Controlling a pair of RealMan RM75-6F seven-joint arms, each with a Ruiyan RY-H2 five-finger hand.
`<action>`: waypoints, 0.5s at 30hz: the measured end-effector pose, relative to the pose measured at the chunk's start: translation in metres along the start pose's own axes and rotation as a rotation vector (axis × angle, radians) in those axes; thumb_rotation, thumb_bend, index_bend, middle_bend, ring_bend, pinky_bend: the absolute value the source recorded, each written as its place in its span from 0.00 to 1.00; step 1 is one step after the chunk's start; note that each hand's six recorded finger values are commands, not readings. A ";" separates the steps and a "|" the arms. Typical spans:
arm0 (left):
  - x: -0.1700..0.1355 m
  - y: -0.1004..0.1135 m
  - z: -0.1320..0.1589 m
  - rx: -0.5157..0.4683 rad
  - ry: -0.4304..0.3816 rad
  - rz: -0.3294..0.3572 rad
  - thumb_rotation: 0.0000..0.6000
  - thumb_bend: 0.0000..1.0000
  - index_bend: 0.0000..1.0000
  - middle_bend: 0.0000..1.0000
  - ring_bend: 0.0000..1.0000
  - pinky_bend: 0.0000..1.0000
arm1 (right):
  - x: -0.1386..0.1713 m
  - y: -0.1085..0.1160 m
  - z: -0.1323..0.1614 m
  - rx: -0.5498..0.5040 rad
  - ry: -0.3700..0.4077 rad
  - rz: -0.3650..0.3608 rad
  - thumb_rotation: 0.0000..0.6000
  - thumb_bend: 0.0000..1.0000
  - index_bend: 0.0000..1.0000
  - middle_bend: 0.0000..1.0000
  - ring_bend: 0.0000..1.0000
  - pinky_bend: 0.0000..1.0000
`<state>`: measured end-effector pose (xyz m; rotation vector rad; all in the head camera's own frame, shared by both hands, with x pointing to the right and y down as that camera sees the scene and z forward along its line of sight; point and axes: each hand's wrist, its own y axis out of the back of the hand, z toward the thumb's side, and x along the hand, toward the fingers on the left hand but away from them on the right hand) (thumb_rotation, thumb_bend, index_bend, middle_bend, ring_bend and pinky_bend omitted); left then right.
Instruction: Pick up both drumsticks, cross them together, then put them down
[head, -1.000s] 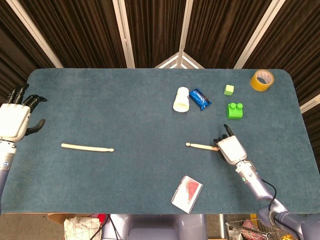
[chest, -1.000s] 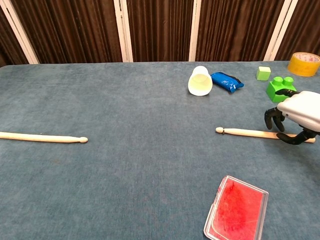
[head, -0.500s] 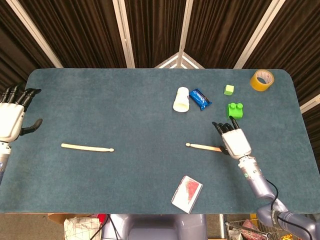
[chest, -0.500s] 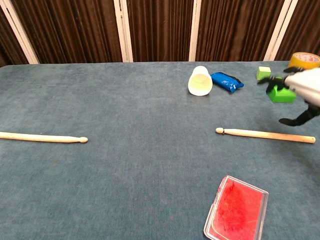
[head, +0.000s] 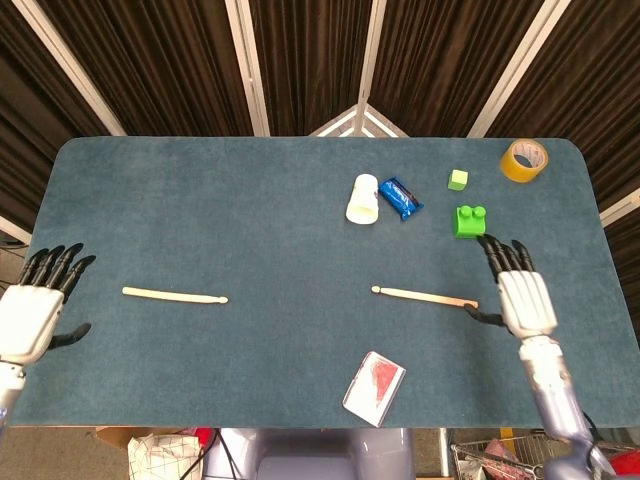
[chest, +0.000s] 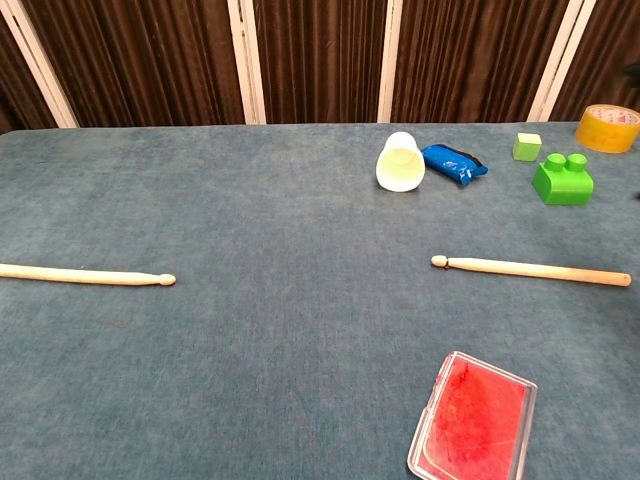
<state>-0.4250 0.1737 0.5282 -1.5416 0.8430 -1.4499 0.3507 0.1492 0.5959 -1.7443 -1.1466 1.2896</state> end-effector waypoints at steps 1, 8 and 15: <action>-0.006 -0.002 -0.001 -0.004 0.013 0.008 1.00 0.26 0.12 0.00 0.00 0.00 | 0.010 0.004 -0.003 0.003 0.000 -0.011 1.00 0.20 0.02 0.08 0.13 0.01; -0.054 -0.019 -0.021 -0.054 0.135 0.068 1.00 0.26 0.12 0.00 0.00 0.00 | 0.062 0.023 -0.018 0.102 -0.008 -0.050 1.00 0.20 0.02 0.08 0.13 0.01; -0.076 -0.033 -0.036 -0.095 0.181 0.074 1.00 0.26 0.12 0.00 0.00 0.00 | 0.094 0.033 -0.030 0.208 -0.009 -0.038 1.00 0.20 0.02 0.08 0.13 0.01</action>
